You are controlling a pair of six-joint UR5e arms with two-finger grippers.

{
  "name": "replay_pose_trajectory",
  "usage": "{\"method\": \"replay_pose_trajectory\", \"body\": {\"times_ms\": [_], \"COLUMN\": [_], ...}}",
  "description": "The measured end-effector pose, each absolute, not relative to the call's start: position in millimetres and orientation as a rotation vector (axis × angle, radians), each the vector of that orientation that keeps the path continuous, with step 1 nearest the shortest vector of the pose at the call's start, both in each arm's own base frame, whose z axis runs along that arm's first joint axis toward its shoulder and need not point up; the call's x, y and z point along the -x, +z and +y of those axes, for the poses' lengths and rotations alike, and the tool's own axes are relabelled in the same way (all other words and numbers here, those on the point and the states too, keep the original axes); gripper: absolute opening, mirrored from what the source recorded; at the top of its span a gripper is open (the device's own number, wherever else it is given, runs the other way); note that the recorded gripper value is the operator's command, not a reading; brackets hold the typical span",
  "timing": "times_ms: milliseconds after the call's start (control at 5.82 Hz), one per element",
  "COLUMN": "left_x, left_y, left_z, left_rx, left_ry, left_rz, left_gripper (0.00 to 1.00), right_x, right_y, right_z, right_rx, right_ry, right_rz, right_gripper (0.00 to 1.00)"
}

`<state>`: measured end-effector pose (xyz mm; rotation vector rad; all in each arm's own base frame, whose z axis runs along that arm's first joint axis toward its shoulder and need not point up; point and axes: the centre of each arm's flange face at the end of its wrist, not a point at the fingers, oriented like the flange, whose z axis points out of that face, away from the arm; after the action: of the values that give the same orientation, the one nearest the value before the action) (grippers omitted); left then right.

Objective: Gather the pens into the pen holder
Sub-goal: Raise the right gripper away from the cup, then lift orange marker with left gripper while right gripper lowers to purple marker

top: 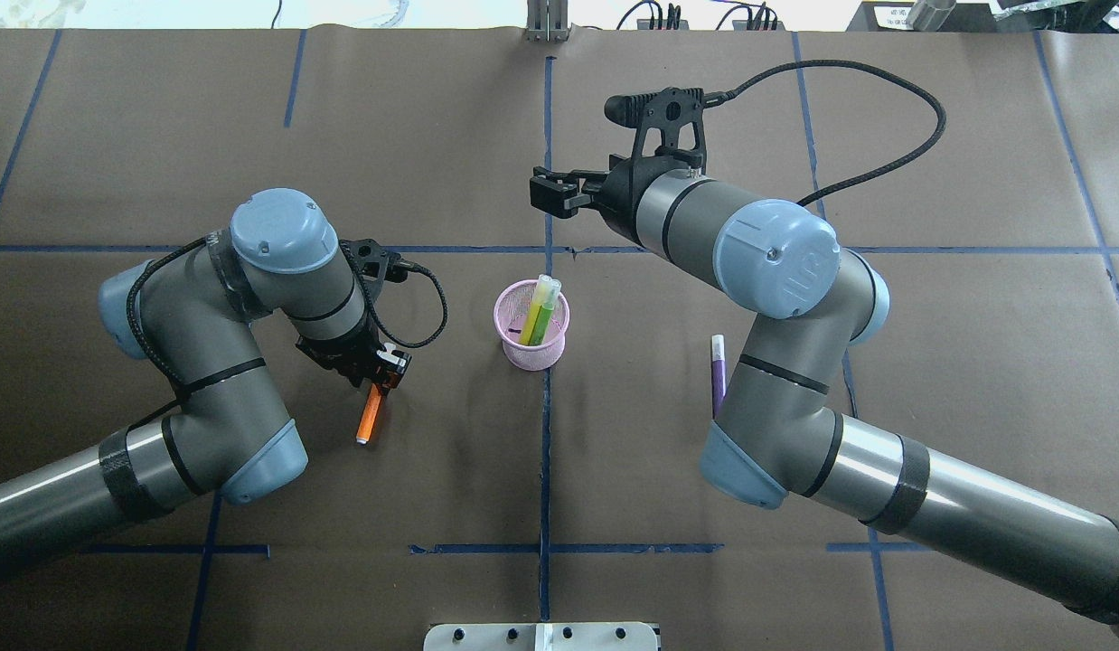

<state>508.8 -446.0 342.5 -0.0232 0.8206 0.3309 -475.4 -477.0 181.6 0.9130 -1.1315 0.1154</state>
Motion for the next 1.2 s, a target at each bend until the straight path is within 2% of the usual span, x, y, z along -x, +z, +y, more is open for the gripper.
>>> {"method": "replay_pose_trajectory", "body": {"times_ms": [172,344,688,1203], "left_x": [-509,-508,-505,-454], "left_y": [342,342,340,300], "left_z": [-446,-446,-448,-473], "left_rx": [0.023,0.023,0.018,-0.074], "left_ry": [0.330,0.330,0.327,0.280], "left_rz": [0.821,0.821,0.825,0.886], "left_gripper": [0.08,0.03,0.00,0.00], "right_x": [475,475,470,431], "right_y": [181,181,185,218], "right_z": [-477,-477,-484,-509], "right_rx": [-0.913,-0.913,-0.898,-0.679], "right_ry": [0.116,0.116,0.112,0.032], "right_rz": [-1.132,-1.132,-1.120,-1.017], "right_gripper": [1.00,1.00,1.00,1.00]}}
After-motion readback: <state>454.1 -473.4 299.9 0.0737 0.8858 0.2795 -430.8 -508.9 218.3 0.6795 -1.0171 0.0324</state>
